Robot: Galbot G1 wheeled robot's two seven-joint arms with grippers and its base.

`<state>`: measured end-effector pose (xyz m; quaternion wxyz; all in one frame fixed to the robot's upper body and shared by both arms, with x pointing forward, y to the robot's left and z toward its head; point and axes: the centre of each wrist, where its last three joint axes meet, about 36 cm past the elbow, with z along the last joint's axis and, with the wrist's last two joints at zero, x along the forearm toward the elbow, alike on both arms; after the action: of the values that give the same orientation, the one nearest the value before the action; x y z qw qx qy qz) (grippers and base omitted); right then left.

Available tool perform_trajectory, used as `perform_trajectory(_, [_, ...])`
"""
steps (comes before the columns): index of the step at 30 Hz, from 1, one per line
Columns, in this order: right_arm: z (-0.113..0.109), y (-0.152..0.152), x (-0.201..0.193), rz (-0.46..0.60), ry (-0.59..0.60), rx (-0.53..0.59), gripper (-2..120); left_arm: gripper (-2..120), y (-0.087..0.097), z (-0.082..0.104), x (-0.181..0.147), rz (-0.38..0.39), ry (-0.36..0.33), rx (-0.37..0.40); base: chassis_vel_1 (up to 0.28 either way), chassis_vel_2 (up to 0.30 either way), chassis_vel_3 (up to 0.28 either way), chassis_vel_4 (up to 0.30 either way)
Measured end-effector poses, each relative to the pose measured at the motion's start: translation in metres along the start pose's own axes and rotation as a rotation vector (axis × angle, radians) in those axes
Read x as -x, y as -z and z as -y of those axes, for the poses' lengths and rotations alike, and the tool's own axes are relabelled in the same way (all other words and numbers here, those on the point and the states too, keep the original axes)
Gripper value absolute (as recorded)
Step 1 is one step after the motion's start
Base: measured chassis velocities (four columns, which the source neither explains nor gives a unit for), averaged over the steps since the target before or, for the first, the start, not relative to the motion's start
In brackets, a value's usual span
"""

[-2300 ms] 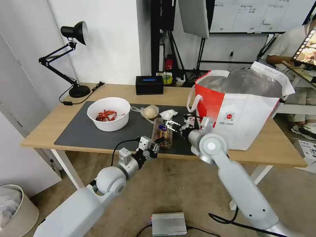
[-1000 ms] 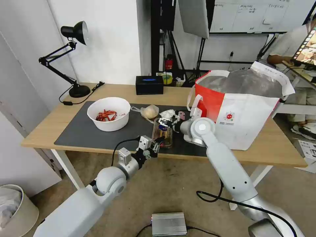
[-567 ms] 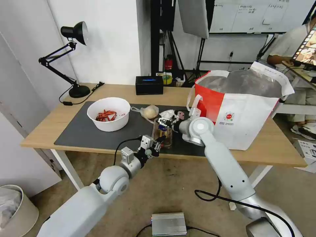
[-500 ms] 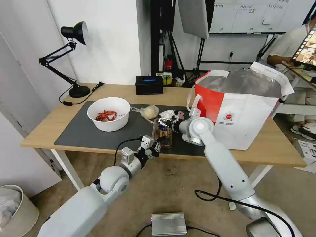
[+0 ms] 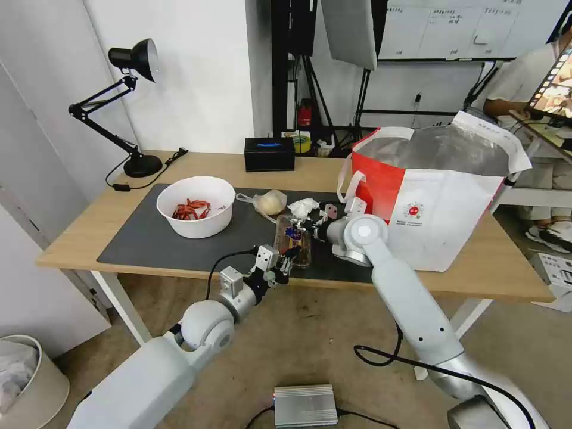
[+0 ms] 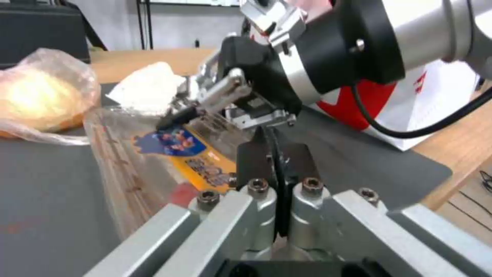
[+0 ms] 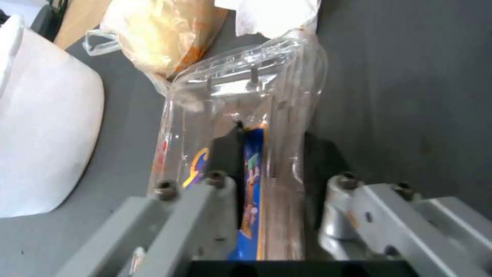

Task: Pick up the trash from the table and place it into the takeout bag.

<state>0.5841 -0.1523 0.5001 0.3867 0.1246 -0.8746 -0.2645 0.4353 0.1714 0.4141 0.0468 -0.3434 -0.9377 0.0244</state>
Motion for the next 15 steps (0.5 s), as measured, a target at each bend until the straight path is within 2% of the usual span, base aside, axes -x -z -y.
perform_trajectory(1, [0.000,0.000,0.000,0.000,0.000,0.000,18,0,0.000,0.000,0.000,0.000,0.000,0.000,0.000,0.000,0.000,0.000])
perform_trajectory(4, [0.001,0.001,0.000,0.000,-0.001,0.001,4,0,0.002,0.000,-0.001,0.006,0.000,-0.001,0.000,0.000,0.000,0.000])
perform_trajectory(6, [0.002,0.001,-0.001,0.001,-0.002,0.002,1,0,0.003,0.001,-0.001,0.008,-0.001,-0.001,0.000,0.000,0.000,0.000])
perform_trajectory(15, [0.002,0.002,-0.001,0.002,-0.006,0.003,0,0,0.008,-0.003,-0.010,0.024,0.015,-0.004,0.000,0.000,0.000,0.000])
